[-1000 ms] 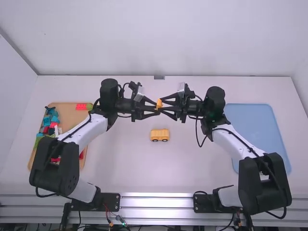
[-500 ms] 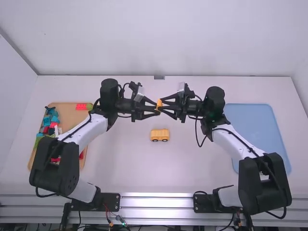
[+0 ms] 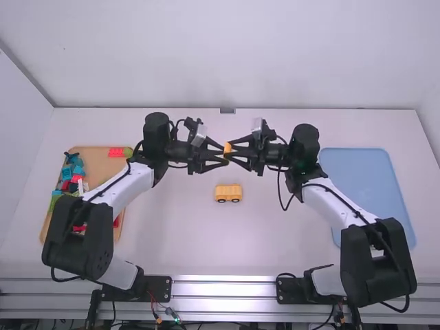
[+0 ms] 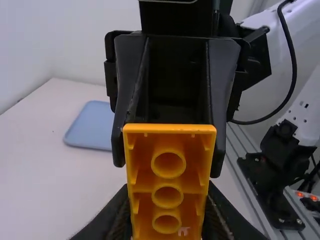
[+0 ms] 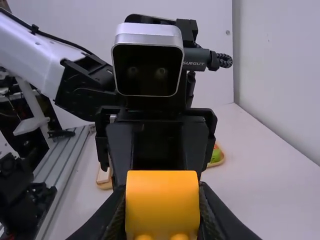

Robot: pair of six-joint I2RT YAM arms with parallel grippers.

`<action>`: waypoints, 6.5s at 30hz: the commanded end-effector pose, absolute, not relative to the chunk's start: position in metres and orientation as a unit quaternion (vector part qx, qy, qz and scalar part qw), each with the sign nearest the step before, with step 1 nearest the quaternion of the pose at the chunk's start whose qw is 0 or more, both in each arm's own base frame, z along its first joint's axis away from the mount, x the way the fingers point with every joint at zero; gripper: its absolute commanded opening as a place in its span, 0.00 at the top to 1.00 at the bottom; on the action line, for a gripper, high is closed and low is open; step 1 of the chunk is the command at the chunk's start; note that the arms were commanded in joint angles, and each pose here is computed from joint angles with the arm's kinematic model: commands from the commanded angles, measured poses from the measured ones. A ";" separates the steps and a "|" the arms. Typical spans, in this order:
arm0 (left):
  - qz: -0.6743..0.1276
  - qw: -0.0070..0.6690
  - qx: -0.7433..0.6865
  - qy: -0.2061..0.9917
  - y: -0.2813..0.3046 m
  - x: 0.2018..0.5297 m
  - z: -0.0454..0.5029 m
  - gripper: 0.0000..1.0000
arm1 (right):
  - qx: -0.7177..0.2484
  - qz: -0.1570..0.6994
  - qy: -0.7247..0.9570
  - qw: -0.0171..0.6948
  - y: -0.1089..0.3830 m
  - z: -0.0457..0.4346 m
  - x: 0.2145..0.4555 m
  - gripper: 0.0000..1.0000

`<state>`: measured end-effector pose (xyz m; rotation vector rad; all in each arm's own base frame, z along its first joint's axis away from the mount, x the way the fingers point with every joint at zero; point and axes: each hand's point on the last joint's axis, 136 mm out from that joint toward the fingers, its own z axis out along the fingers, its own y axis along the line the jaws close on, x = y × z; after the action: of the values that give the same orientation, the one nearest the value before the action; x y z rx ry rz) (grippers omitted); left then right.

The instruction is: Assemble lego blocks to make yellow taxi

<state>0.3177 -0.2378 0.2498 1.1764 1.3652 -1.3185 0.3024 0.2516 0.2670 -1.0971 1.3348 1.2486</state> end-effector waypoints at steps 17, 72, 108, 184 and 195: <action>-0.146 0.431 0.238 0.858 -0.113 0.425 0.132 0.01 | -0.286 0.236 0.821 0.434 0.189 0.183 0.386 0.89; 0.005 0.659 -0.020 0.752 0.045 0.319 0.224 0.01 | -0.695 0.005 0.717 0.057 0.374 -0.003 0.321 0.44; -0.326 0.521 0.526 0.588 -0.107 0.340 0.113 0.01 | -0.510 0.218 0.780 0.292 0.250 0.116 0.337 0.01; -0.289 0.364 0.585 0.664 -0.142 0.332 0.018 0.81 | -0.525 0.305 0.694 0.386 0.206 0.090 0.312 0.02; -0.299 0.411 0.569 0.646 -0.161 0.330 0.062 0.82 | -0.554 0.320 0.631 0.439 0.202 0.067 0.277 0.01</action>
<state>0.3390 -0.1558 0.0589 1.4790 1.5948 -0.6748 0.2871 0.1995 0.0606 -1.3619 1.6307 0.7524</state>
